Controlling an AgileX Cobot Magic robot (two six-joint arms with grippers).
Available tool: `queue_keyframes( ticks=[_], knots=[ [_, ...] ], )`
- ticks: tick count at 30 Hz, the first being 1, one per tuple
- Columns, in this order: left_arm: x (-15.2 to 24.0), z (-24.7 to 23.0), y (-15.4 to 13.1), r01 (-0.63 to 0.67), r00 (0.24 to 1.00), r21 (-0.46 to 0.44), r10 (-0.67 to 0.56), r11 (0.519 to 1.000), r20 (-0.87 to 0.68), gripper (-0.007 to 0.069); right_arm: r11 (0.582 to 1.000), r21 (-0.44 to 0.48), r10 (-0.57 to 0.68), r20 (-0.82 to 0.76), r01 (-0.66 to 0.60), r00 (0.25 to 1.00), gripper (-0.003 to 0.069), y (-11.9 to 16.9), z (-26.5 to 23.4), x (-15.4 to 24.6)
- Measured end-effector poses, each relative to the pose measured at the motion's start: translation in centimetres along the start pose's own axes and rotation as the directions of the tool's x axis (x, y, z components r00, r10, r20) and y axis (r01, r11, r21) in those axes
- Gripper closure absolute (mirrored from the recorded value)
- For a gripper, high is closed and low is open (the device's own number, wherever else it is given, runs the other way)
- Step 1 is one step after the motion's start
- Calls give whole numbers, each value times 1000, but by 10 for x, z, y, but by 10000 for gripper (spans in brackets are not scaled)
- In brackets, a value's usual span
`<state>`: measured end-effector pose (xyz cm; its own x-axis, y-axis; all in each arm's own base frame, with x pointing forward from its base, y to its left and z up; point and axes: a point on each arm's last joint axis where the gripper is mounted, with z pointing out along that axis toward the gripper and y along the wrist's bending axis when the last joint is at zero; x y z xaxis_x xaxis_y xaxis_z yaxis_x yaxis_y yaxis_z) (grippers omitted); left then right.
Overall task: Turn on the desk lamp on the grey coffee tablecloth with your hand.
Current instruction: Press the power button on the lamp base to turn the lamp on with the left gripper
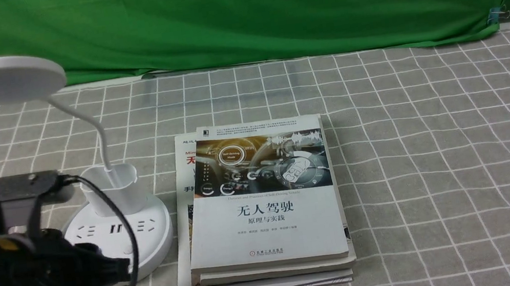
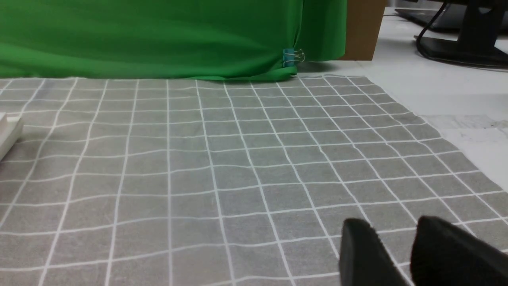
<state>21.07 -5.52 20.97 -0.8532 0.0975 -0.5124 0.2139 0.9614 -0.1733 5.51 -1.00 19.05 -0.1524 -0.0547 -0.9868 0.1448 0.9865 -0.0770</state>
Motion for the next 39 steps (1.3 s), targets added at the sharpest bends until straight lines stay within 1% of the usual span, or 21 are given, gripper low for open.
queue_keyframes(
  ticks=[2, 4, 5, 9, 10, 13, 16, 20, 39],
  knots=[
    [-6, 9, -4, -32, 999, -26, 31, 999, -21, 567, 1000, 0, 0, 0, 0, 1000, 414, 0, 0, 0],
    [-9, 14, -6, -55, 998, -44, 54, 998, -31, 590, 1000, 0, 0, 0, 0, 1000, 414, 0, 0, 0],
    [-15, 21, -6, -73, 997, -71, 71, 995, -43, 606, 1000, 0, 0, 0, 0, 1000, 414, 0, 0, 0],
    [-22, 31, -4, -103, 994, -108, 99, 989, -39, 610, 1000, 0, 0, 0, 0, 1000, 414, 0, 0, 0],
    [-26, 36, -2, -107, 994, -127, 105, 986, -21, 610, 1000, 0, 0, 0, 0, 1000, 414, 0, 0, 0],
    [-29, 43, 0, -128, 992, -147, 129, 981, -3, 610, 1000, 0, 0, 0, 0, 1000, 414, 0, 0, 0],
    [-31, 51, 1, -131, 991, -148, 135, 980, 19, 610, 1000, 0, 0, 0, 0, 1000, 414, 0, 0, 0],
    [-29, 59, 2, -134, 991, -149, 135, 980, 0, 610, 1000, 0, 0, 0, 0, 1000, 414, 0, 0, 0],
    [-31, 60, 2, -133, 991, -149, 135, 980, 1, 611, 1000, 0, 0, 0, 0, 1000, 414, 0, 0, 0]
  ],
)
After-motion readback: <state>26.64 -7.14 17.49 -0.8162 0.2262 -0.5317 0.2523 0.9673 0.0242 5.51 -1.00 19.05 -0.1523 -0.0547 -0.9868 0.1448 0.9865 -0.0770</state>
